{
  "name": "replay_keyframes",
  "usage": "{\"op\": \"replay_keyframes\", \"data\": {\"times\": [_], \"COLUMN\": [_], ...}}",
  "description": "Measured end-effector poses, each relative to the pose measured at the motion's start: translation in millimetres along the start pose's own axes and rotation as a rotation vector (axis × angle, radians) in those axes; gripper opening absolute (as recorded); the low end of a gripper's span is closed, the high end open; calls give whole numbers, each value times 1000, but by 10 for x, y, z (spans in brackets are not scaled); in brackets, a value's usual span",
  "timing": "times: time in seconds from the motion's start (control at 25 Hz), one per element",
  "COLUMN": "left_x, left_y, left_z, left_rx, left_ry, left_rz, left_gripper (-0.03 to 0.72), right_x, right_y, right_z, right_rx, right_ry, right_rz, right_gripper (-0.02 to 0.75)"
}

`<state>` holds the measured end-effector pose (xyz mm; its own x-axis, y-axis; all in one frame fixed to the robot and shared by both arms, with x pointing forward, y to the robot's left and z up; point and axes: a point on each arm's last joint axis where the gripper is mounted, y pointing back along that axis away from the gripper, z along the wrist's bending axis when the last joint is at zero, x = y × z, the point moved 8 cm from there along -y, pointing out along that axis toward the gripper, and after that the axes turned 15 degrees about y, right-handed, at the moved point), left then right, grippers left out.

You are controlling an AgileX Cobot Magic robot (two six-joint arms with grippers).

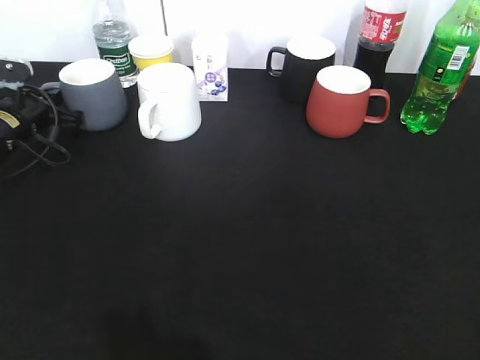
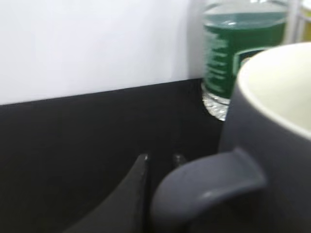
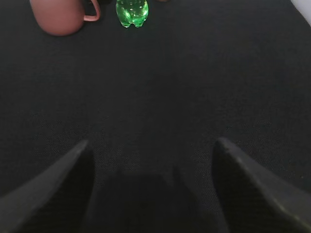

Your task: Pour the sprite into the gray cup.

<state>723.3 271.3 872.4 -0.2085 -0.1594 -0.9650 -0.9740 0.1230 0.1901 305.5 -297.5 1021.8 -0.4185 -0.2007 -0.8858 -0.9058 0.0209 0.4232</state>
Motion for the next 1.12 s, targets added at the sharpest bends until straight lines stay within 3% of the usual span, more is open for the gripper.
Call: {"op": "replay_keyframes", "data": {"times": [0.12,0.24,0.44,0.56,0.68,0.76,0.88,1.12], "left_x": [-112,-397,-814,-785,-756,-753,-747,-745], "left_y": [197,681,1466,1593,1607,1607,1608,1607], "left_z": [-21,-74,-760,-1113,-1192,-1191,-1189,-1188], "left_rx": [-10,-27,135,233,255,255,254,253], "left_ry": [2,24,-5,-22,-25,-25,-25,-24], "left_rz": [-14,-75,-142,-114,-104,-102,-100,-99], "left_gripper": [83,83,80,79,79,79,79,79], "right_x": [0,0,-9,-366,-735,-813,-775,-389], "right_y": [0,0,5,-137,-741,-1126,-1832,-3101], "right_z": [0,0,-2,-103,-231,-276,-215,-25], "right_rx": [0,0,1,39,109,131,101,-11], "right_ry": [0,0,0,1,-2,-5,69,49], "right_rz": [0,0,-4,-133,-377,-437,-418,-314], "right_gripper": [573,573,573,573,573,578,654,660]}}
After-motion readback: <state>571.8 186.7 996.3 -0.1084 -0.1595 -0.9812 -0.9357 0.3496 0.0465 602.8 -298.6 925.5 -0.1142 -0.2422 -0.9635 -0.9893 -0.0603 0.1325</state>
